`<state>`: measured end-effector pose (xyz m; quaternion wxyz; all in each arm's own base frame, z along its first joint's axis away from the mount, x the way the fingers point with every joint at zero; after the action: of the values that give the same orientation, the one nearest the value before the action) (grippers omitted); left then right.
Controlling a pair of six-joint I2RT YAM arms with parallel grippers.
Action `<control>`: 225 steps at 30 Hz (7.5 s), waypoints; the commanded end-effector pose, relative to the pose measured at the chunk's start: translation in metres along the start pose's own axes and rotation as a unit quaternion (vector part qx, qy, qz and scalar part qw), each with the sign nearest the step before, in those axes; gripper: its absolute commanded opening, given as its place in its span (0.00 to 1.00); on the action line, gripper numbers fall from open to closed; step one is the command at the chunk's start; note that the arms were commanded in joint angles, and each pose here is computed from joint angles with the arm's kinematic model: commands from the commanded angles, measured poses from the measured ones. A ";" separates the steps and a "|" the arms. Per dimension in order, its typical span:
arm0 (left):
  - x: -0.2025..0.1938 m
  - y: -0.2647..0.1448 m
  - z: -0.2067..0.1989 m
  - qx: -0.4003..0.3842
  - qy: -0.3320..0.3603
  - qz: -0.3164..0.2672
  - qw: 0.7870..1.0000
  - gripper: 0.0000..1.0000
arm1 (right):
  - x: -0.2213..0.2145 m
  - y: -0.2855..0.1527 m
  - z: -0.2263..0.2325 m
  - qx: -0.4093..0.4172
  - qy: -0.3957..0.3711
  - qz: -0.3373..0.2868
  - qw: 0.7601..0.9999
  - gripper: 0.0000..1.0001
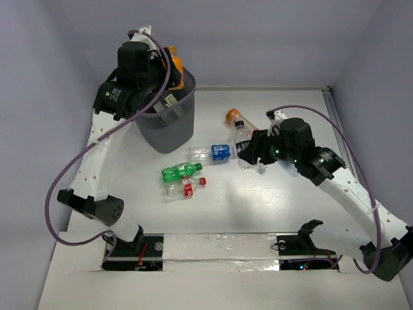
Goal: Put the plastic bottles in the bin
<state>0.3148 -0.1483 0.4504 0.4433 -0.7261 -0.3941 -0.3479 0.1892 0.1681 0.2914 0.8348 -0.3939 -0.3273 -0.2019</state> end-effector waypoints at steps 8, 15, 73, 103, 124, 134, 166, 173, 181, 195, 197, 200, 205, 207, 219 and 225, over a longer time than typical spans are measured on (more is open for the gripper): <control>0.039 0.036 0.055 0.078 -0.029 -0.072 0.994 0.61 | 0.083 -0.025 0.062 0.117 -0.003 -0.087 0.989 0.60; 0.025 -0.008 0.056 0.064 -0.030 -0.096 0.993 0.79 | 0.147 -0.006 0.112 0.191 0.001 -0.130 0.973 0.60; -0.275 0.032 0.104 0.135 0.130 0.318 0.930 0.75 | -0.050 0.032 -0.012 0.062 0.071 -0.024 0.995 0.11; -0.325 0.046 0.106 0.050 0.127 0.446 0.885 0.69 | -0.047 0.038 -0.007 0.076 0.074 -0.009 0.994 0.68; -0.188 -0.031 0.033 -0.072 0.033 0.250 0.965 0.34 | -0.108 0.112 0.072 0.096 0.086 0.119 0.984 1.00; -0.046 -0.039 0.022 -0.054 -0.017 0.019 0.998 0.34 | -0.108 0.182 0.093 0.041 0.079 0.139 0.986 1.00; -0.002 -0.025 0.065 -0.007 -0.020 -0.080 0.997 0.85 | -0.134 0.186 0.082 -0.025 0.070 0.192 0.978 0.36; -0.017 -0.081 0.062 -0.018 -0.018 -0.096 0.995 0.83 | -0.066 0.124 0.120 0.039 0.055 0.115 0.991 0.30; -0.018 -0.136 0.053 -0.042 -0.067 -0.167 0.983 0.55 | 0.105 0.048 0.200 0.108 0.010 -0.107 0.988 0.32; -0.053 -0.117 0.059 -0.055 -0.091 -0.116 0.988 0.00 | 0.239 0.142 0.229 0.270 0.157 -0.255 0.915 0.83; -0.066 -0.109 0.062 -0.058 -0.101 -0.095 0.989 0.00 | 0.249 0.133 0.230 0.280 0.156 -0.273 0.907 0.90; -0.081 -0.099 0.064 -0.071 -0.112 -0.074 0.988 0.00 | 0.260 0.119 0.223 0.285 0.163 -0.290 0.899 0.94; -0.102 -0.086 0.054 -0.111 -0.127 -0.038 0.985 0.00 | 0.261 0.093 0.207 0.242 0.133 -0.287 0.917 0.97; -0.111 -0.077 0.046 -0.113 -0.128 -0.023 0.985 0.00 | 0.254 0.070 0.199 0.220 0.104 -0.294 0.924 0.76; -0.215 0.017 -0.007 -0.080 -0.206 0.100 0.970 0.16 | 0.126 0.014 0.027 0.005 0.076 -0.232 0.970 0.00; -0.238 0.064 -0.011 -0.034 -0.280 0.112 0.953 0.80 | 0.045 0.008 -0.023 -0.048 0.080 -0.150 0.984 0.00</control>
<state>0.2442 -0.2260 0.2149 0.3895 -0.8448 -0.3466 -0.1203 0.2546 0.1583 0.3226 0.7882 -0.3569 -0.2969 -0.4040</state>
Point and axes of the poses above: each gripper's point midway between its finger pads, its own y axis out along the fingers, its own z axis along the line the jaws close on, x = y × z, the point moved 8 cm from there along -y, back along the fingers
